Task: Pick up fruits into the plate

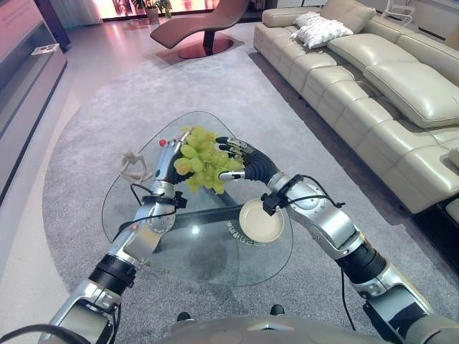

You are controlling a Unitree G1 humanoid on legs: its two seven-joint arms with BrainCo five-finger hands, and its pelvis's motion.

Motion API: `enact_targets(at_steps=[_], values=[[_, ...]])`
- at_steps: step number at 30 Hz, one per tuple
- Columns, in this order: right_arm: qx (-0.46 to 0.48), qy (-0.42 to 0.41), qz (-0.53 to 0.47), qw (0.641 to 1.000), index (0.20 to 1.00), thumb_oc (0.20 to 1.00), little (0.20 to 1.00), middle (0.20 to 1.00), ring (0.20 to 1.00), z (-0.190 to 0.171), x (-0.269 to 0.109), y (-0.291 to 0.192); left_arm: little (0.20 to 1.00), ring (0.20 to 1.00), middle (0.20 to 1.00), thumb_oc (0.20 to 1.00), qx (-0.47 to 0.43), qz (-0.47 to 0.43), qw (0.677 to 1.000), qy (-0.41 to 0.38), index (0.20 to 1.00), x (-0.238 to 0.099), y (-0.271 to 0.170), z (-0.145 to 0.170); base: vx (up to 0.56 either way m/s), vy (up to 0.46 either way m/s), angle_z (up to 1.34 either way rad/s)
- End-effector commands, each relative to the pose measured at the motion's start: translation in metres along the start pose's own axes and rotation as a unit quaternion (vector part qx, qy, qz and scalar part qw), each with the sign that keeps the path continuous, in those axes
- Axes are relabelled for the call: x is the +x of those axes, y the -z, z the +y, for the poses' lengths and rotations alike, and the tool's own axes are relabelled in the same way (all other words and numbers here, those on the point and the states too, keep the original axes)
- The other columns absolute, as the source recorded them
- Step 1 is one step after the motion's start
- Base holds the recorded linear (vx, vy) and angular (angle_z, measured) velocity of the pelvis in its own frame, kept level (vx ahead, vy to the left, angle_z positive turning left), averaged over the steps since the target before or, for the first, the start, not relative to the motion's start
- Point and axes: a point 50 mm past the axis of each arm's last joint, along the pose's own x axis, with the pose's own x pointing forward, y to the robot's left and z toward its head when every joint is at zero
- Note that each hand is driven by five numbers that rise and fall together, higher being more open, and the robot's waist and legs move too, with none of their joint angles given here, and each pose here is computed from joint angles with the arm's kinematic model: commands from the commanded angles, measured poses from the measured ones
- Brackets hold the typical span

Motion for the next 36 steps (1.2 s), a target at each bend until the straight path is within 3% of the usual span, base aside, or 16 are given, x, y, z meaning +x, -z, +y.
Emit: enact_targets(at_steps=[1, 8, 17, 36], values=[[-0.025, 0.022, -0.092, 0.995, 1.0, 1.0, 1.0, 1.0, 1.0, -0.01, 0.0, -0.037, 0.2, 0.2, 0.2, 0.2, -0.009, -0.077, 0.994, -0.078, 0.2, 0.037, -0.029, 0.027, 0.0, 0.0, 0.0], [-0.022, 0.039, -0.089, 0.995, 1.0, 1.0, 1.0, 1.0, 1.0, -0.01, -0.001, -0.035, 0.2, 0.2, 0.2, 0.2, 0.001, -0.074, 0.992, -0.106, 0.2, 0.038, -0.027, 0.034, 0.0, 0.0, 0.0], [-0.002, 0.033, -0.092, 0.995, 1.0, 1.0, 1.0, 1.0, 1.0, -0.005, 0.004, -0.037, 0.2, 0.2, 0.2, 0.2, -0.001, -0.1, 0.993, -0.065, 0.2, 0.042, -0.04, 0.026, 0.0, 0.0, 0.0], [0.142, -0.097, -0.047, 0.984, 1.0, 1.0, 1.0, 1.0, 1.0, 0.04, 0.016, -0.029, 0.2, 0.2, 0.2, 0.2, -0.063, -0.185, 0.976, -0.1, 0.2, 0.047, -0.081, 0.026, 0.0, -0.001, 0.0]])
